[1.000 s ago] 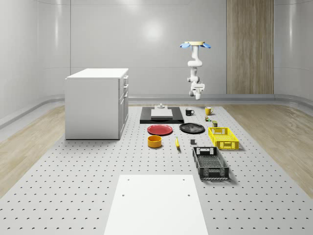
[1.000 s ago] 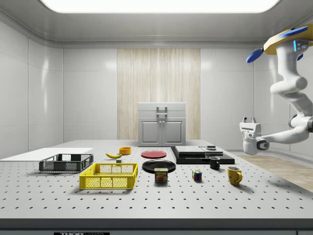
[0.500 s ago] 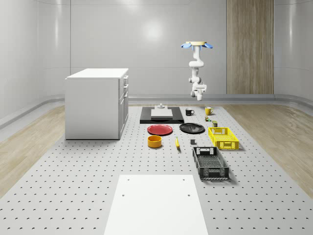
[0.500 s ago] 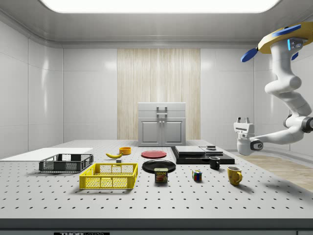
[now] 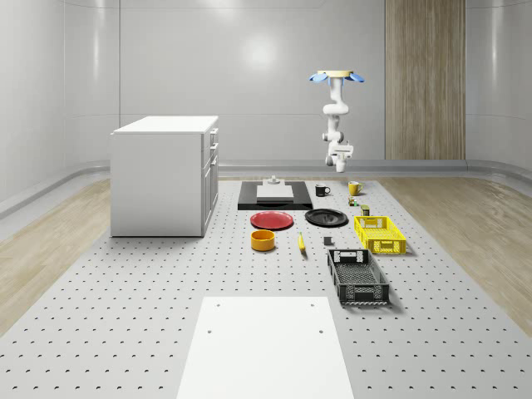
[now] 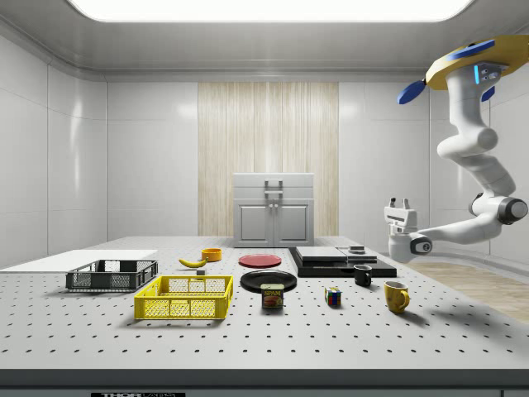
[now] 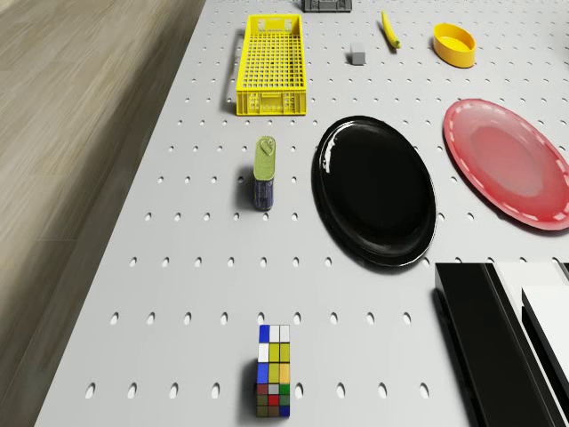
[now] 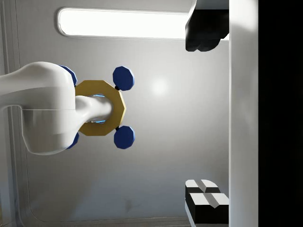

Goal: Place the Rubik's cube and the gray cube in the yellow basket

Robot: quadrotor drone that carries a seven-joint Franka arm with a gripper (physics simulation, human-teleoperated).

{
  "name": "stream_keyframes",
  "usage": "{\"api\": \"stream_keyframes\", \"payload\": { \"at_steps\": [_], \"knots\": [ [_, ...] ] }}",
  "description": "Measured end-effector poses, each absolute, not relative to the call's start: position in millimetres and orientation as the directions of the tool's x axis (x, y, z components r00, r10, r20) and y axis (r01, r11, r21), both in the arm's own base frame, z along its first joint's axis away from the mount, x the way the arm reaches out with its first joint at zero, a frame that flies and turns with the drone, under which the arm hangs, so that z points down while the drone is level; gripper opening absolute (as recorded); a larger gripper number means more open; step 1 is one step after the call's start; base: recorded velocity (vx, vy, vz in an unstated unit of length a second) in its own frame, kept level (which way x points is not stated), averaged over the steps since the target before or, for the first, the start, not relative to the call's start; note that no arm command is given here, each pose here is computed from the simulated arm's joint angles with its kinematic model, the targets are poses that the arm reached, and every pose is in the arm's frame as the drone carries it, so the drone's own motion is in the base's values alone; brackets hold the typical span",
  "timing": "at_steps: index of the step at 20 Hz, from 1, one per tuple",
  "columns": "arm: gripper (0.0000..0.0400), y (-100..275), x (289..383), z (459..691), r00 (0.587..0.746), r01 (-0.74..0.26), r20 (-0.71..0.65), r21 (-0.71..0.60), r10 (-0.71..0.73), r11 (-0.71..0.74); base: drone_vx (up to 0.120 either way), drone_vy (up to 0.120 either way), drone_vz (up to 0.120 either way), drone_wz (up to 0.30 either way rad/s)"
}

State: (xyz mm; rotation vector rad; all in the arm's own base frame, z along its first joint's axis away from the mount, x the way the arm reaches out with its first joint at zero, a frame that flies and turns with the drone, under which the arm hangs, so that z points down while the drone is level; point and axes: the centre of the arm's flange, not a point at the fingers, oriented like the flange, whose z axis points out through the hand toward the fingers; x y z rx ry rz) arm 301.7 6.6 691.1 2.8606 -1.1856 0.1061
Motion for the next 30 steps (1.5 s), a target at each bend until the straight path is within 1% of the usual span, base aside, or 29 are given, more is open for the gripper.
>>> {"api": "stream_keyframes", "payload": {
  "at_steps": [4, 7, 9, 13, 16, 18, 20, 22, 24, 25, 27, 30],
  "knots": [
    [0.0400, 12.9, 301.4, 690.4, 0.703, -0.709, 0.127, 0.057, -0.699, -0.703, 0.120, 0.000, 0.000, 0.000],
    [0.0400, 21.3, 301.2, 688.9, 0.701, -0.711, 0.187, 0.115, -0.688, -0.694, 0.120, 0.000, 0.000, 0.000],
    [0.0400, 29.5, 301.2, 686.7, 0.699, -0.713, 0.247, 0.173, -0.671, -0.680, 0.120, 0.000, 0.000, 0.000],
    [0.0400, 54.5, 301.3, 674.7, 0.693, -0.719, 0.425, 0.351, -0.582, -0.600, 0.120, 0.000, -0.100, 0.000],
    [0.0400, 79.2, 301.9, 651.1, 0.687, -0.725, 0.598, 0.531, -0.413, -0.438, 0.120, 0.000, -0.093, 0.000],
    [0.0400, 93.1, 302.7, 624.7, 0.684, -0.729, 0.694, 0.636, -0.224, -0.255, 0.120, 0.000, -0.120, 0.000],
    [0.0400, 98.7, 303.8, 591.5, 0.682, -0.731, 0.731, 0.682, 0.011, -0.020, 0.120, 0.000, -0.120, 0.000],
    [0.0400, 92.8, 304.9, 558.1, 0.684, -0.729, 0.686, 0.648, 0.249, 0.221, 0.120, 0.000, -0.120, 0.000],
    [0.0400, 78.1, 305.9, 531.2, 0.688, -0.726, 0.578, 0.548, 0.438, 0.416, 0.120, 0.000, -0.120, 0.000],
    [0.0400, 69.3, 306.2, 521.2, 0.691, -0.723, 0.514, 0.487, 0.508, 0.489, 0.120, 0.000, -0.120, 0.000],
    [0.0400, 52.2, 306.6, 507.4, 0.695, -0.719, 0.389, 0.367, 0.604, 0.591, 0.120, 0.000, -0.120, 0.000],
    [0.0400, 31.9, 306.9, 497.3, 0.701, -0.713, 0.240, 0.224, 0.672, 0.664, 0.120, 0.000, -0.120, 0.000]
  ]
}}
